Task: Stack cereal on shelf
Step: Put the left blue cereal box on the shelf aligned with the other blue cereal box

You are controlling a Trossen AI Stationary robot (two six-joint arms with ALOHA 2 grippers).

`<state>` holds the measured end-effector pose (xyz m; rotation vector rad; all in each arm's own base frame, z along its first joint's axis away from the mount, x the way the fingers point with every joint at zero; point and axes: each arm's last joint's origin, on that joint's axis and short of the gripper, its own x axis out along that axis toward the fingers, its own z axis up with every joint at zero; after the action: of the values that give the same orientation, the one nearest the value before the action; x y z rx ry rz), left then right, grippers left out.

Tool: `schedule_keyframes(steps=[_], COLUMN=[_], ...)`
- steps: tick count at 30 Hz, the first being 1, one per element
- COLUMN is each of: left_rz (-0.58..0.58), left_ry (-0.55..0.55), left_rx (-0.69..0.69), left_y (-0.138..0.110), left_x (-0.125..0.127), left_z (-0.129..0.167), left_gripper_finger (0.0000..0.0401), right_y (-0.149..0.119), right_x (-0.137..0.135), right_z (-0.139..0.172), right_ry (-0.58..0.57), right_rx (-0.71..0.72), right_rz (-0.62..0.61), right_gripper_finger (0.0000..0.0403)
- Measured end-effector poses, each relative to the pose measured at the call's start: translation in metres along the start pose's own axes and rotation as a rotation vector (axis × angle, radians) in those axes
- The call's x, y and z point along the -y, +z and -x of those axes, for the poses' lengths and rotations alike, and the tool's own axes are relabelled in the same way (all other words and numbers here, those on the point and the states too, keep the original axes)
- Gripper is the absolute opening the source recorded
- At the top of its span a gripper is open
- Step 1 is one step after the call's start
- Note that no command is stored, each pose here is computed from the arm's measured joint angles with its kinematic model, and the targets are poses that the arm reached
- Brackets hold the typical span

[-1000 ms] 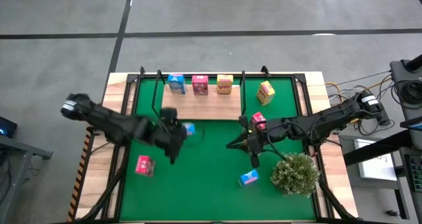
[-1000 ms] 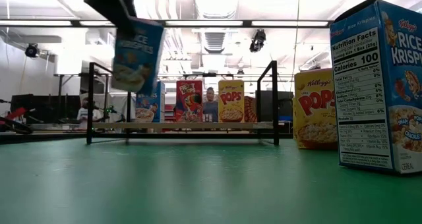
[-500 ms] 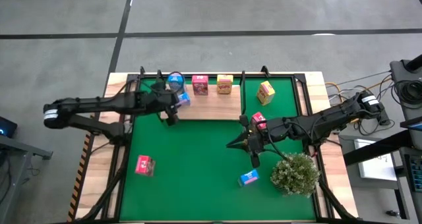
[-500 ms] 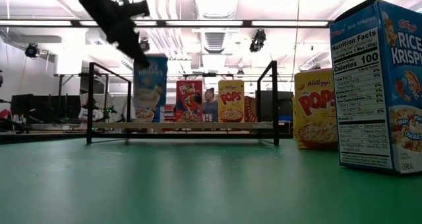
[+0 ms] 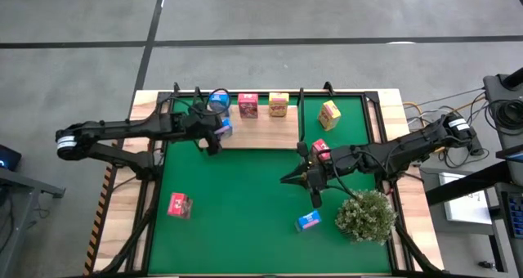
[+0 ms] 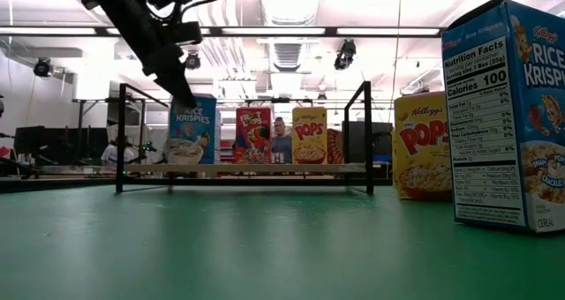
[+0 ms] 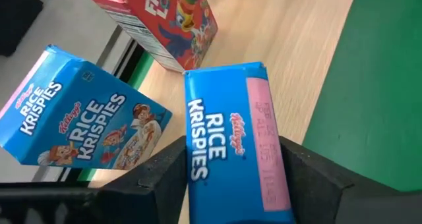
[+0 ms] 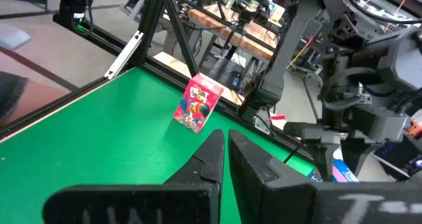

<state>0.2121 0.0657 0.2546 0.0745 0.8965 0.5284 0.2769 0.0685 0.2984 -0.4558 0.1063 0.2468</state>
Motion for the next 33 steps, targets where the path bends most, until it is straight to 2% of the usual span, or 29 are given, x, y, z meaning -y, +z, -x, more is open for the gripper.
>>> schedule_keyframes(steps=[6, 10, 14, 20, 26, 30, 33], left_rz=[-0.075, -0.116, -0.141, -0.148, -0.042, 0.084, 0.114], left_ry=[0.003, 0.006, 0.006, 0.012, -0.023, -0.061, -0.106], left_rx=[-0.012, 0.011, 0.010, 0.068, 0.145, 0.244, 0.377], left_y=[-0.001, 0.007, 0.014, 0.019, 0.009, 0.000, -0.011], left_x=[-0.001, -0.004, -0.008, -0.014, -0.018, -0.014, -0.004], left_z=[0.000, 0.008, 0.020, 0.036, 0.057, 0.070, 0.070], left_gripper_finger=[0.0233, 0.0244, 0.0247, 0.0247, 0.0247, 0.0247, 0.0247], right_y=[-0.002, -0.004, 0.000, -0.012, -0.023, -0.038, -0.052], right_x=[0.003, 0.013, 0.044, 0.101, 0.153, 0.166, 0.168], right_z=[-0.001, -0.001, -0.003, -0.027, -0.059, -0.087, -0.106], right_ry=[-0.011, -0.052, -0.165, -0.270, -0.218, -0.178, -0.157], right_rx=[-0.008, 0.007, -0.006, -0.176, -0.328, -0.397, -0.422], right_rz=[-0.054, -0.121, -0.224, -0.325, -0.366, -0.316, -0.281], right_gripper_finger=[0.0013, 0.0013, 0.0009, 0.0009, 0.0009, 0.0008, 0.0008])
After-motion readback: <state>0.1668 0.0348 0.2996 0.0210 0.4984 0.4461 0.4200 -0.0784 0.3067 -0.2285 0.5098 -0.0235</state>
